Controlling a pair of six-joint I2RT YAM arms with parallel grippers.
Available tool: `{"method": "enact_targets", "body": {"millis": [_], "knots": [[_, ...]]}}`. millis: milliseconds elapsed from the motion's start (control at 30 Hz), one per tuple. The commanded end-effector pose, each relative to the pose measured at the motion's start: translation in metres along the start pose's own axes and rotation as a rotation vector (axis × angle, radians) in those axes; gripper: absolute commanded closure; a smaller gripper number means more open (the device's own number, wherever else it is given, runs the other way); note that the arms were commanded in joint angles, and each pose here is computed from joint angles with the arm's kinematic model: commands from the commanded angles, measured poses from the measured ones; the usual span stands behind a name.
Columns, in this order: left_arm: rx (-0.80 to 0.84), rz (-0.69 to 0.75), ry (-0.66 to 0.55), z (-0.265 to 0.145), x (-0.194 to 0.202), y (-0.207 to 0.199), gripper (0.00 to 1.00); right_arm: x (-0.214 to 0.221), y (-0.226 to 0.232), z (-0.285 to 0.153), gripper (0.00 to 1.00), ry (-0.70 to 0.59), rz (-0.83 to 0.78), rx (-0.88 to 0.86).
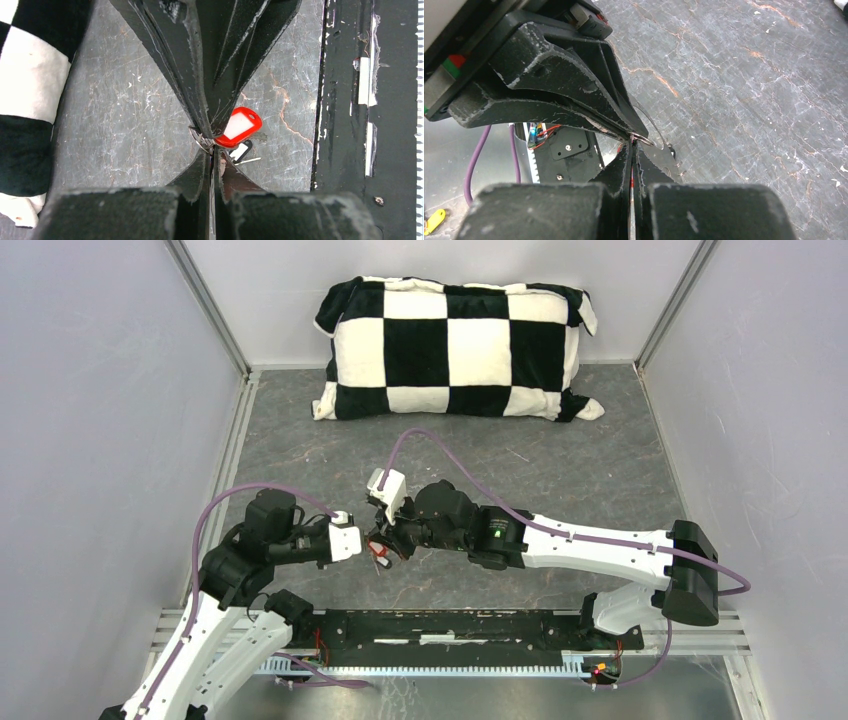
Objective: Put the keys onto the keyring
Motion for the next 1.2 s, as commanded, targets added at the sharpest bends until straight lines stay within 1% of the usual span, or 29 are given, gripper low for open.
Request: {"method": "enact_targets", "body": {"millis": [0,267,600,833,1000,1167], "knots": [[0.046,0.036,-0.042,-0.001,-0.007,-0.004,0.98,-0.049,-0.017,-0.007,1.0,-0.198,0.003,0.126],[0.047,0.037,-0.045,-0.002,-0.009,-0.004,0.98,-0.049,-0.022,-0.01,1.0,-0.208,0.009,0.169],[0.046,0.038,-0.045,-0.002,-0.009,-0.004,0.98,-0.048,-0.025,-0.01,1.0,-0.229,0.045,0.146],[0.045,0.063,-0.054,-0.003,-0.01,-0.004,0.98,-0.04,-0.034,-0.008,1.0,-0.212,0.106,0.13],[0.043,0.08,-0.064,-0.005,-0.013,-0.004,0.98,-0.038,-0.033,-0.006,1.0,-0.198,0.112,0.117],[0.015,0.098,-0.098,-0.007,-0.016,-0.004,0.98,-0.033,-0.035,-0.008,1.0,-0.181,0.119,0.133]]}}
Point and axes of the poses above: each gripper's point midway between its finger pads, its own z axis out along the fingers, its own y axis along the line the jaws close on, x = y × z, the point moved 9 cm from there along -z, back along the fingers, and after that the axes turned 15 degrees about -z, right-handed, at the moved point
